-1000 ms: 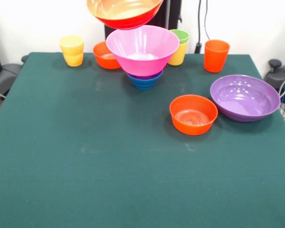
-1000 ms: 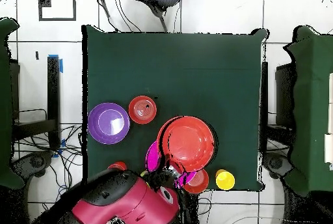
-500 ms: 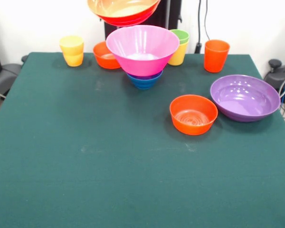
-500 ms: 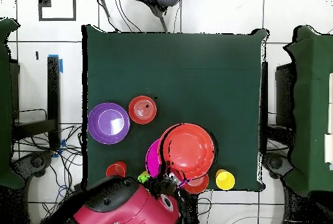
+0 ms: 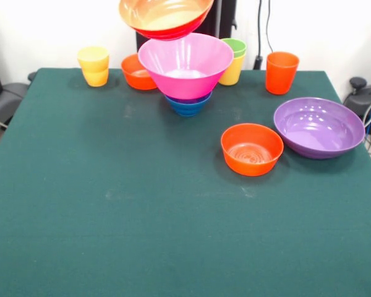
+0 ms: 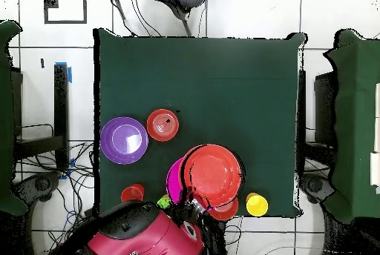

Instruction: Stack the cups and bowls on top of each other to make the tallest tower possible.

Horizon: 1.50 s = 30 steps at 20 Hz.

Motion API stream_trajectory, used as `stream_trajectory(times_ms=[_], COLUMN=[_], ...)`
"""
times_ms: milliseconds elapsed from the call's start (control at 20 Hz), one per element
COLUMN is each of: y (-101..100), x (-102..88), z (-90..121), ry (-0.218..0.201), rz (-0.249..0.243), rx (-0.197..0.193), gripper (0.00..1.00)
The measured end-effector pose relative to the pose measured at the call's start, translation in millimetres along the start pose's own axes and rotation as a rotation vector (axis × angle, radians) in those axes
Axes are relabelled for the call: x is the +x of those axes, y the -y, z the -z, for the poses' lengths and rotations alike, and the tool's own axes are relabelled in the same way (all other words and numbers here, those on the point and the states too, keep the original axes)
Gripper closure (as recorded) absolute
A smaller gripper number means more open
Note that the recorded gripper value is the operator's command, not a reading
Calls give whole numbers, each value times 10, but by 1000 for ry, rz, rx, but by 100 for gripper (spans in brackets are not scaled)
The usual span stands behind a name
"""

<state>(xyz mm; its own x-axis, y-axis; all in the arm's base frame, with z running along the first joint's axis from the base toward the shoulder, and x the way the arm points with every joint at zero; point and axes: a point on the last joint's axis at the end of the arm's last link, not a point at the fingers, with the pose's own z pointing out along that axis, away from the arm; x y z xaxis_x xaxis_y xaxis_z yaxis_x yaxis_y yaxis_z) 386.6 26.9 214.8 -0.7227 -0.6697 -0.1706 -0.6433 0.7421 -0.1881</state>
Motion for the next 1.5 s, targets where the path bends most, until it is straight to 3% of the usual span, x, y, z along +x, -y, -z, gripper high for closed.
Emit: stream_trajectory(times_ms=[700, 1000, 1500], y=[-114, -216, -343], x=[121, 195, 252], z=[-303, -453, -472], ry=[-14, -1, 13], rz=[-44, -106, -139], rx=[-77, -109, -136], gripper=[100, 100, 100])
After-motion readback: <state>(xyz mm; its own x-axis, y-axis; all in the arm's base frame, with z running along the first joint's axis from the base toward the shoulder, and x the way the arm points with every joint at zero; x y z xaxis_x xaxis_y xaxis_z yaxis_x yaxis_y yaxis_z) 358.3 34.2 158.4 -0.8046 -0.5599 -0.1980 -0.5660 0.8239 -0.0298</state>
